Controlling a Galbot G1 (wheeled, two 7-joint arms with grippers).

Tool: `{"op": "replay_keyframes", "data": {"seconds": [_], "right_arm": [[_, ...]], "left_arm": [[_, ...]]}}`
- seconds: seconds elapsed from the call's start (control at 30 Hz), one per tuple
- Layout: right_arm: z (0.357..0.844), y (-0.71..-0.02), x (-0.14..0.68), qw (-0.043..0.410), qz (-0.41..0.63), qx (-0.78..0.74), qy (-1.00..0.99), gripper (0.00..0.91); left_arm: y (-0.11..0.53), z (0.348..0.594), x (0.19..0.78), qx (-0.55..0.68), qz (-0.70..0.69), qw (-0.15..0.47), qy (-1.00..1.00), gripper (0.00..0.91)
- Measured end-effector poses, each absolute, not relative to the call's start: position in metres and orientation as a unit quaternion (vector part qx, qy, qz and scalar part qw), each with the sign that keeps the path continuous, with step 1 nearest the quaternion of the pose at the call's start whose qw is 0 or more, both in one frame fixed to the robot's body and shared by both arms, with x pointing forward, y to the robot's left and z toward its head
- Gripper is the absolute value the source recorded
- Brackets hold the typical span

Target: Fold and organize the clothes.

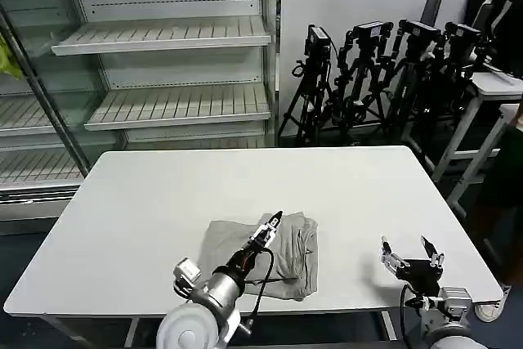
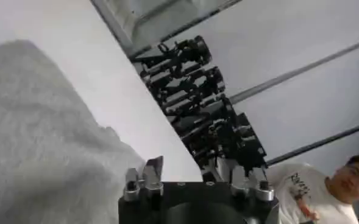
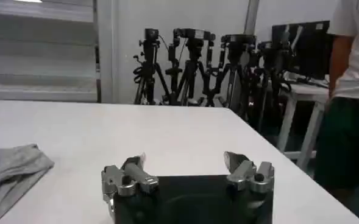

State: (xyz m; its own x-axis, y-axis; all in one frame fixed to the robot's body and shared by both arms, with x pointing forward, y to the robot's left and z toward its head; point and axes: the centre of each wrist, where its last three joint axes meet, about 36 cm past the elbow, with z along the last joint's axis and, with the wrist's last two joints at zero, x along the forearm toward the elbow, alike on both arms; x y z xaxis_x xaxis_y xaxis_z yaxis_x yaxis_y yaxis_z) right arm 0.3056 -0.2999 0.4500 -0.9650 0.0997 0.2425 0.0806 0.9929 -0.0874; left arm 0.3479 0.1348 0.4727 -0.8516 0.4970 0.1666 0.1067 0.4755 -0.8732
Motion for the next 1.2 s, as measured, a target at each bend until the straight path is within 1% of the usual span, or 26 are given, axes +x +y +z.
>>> {"op": "replay_keyframes", "data": {"seconds": [0.27,0.53,0.63,0.9,1.2], "right_arm": [[0.445,-0.297,0.311,0.127,0.033,-0.044,-0.99,0.907],[0.444,-0.299,0.312,0.128,0.032,-0.044,-0.99,0.907],[0.443,-0.299,0.312,0.13,0.031,-0.045,-0.99,0.907],[0.443,-0.303,0.311,0.132,0.031,-0.047,-0.99,0.907],[0.446,-0.306,0.307,0.133,0.031,-0.05,-0.989,0.907]], "left_arm": [[0.179,0.479,0.331,-0.146,0.357,0.186,-0.904,0.907],[0.224,0.474,0.319,-0.113,0.285,0.213,-0.928,0.907],[0.235,0.469,0.32,-0.114,0.282,0.228,-0.925,0.907],[0.252,0.446,0.33,-0.126,0.312,0.269,-0.903,0.907],[0.259,0.43,0.349,-0.146,0.351,0.282,-0.881,0.907]]}}
